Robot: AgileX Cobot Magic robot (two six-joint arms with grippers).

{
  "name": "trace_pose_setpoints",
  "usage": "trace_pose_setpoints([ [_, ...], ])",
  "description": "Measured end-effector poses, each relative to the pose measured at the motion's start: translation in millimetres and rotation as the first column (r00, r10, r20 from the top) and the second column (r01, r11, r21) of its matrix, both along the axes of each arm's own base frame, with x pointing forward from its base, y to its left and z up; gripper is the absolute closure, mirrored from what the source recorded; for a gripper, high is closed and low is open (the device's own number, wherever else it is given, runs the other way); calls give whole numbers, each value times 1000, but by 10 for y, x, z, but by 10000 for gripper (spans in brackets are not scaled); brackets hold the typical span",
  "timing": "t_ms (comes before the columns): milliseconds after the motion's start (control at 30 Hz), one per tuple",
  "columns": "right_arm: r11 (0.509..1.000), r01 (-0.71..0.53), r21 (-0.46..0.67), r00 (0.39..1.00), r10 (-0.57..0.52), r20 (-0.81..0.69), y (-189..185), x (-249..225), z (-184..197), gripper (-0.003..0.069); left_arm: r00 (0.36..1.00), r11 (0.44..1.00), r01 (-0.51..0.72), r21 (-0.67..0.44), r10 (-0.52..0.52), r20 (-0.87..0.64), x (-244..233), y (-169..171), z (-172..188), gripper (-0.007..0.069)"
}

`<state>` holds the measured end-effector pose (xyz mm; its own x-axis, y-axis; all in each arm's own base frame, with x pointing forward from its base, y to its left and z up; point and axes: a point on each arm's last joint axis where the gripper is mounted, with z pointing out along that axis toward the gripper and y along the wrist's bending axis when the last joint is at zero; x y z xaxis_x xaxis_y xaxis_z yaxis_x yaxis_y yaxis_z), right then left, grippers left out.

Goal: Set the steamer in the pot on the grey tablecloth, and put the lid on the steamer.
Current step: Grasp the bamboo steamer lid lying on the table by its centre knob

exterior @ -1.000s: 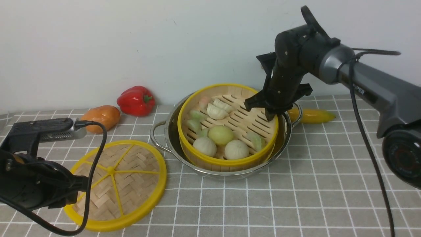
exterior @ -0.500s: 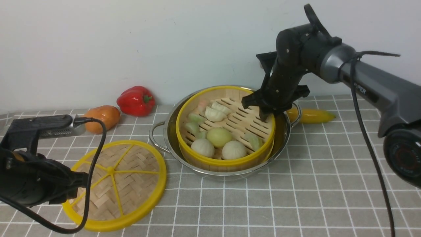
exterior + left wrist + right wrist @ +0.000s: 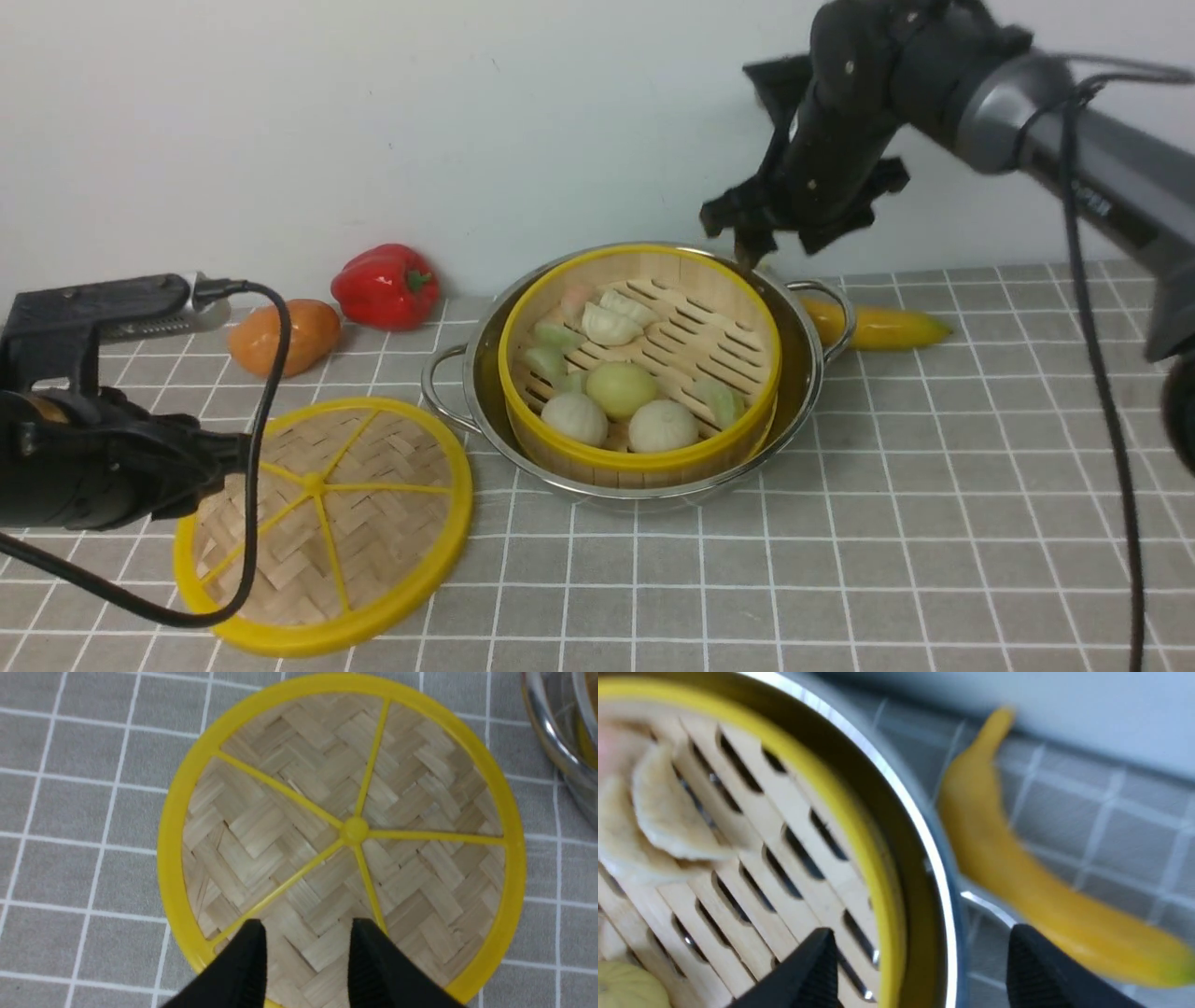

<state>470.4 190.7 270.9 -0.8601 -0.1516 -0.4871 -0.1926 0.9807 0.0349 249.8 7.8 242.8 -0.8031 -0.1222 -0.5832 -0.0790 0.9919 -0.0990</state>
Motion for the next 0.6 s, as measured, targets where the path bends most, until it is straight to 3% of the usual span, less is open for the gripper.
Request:
trace_pose_setpoints([
  [67, 1000, -1, 6, 1000, 1, 25, -18, -36, 131, 181, 1000, 1000, -2, -1, 2, 6, 16, 1, -8, 382],
  [267, 984, -69, 165, 970, 28, 243, -184, -646, 1391, 180, 998, 1000, 18, -17, -20, -66, 239, -6, -240, 382],
  [367, 951, -163, 264, 919, 48, 391, -332, -1176, 2141, 179, 993, 998, 49, -30, -52, -103, 451, -16, -285, 382],
  [400, 946, -174, 275, 911, 48, 411, -359, -1260, 2233, 179, 993, 998, 51, -30, -54, -108, 456, -17, -301, 382],
  [467, 923, -245, 296, 840, 50, 541, -577, -1839, 2755, 179, 986, 995, 81, -53, -88, -143, 645, -35, -274, 382],
  [600, 916, -280, 289, 768, 32, 640, -892, -2569, 3107, 179, 973, 991, 115, -73, -127, -191, 827, -75, -272, 382],
])
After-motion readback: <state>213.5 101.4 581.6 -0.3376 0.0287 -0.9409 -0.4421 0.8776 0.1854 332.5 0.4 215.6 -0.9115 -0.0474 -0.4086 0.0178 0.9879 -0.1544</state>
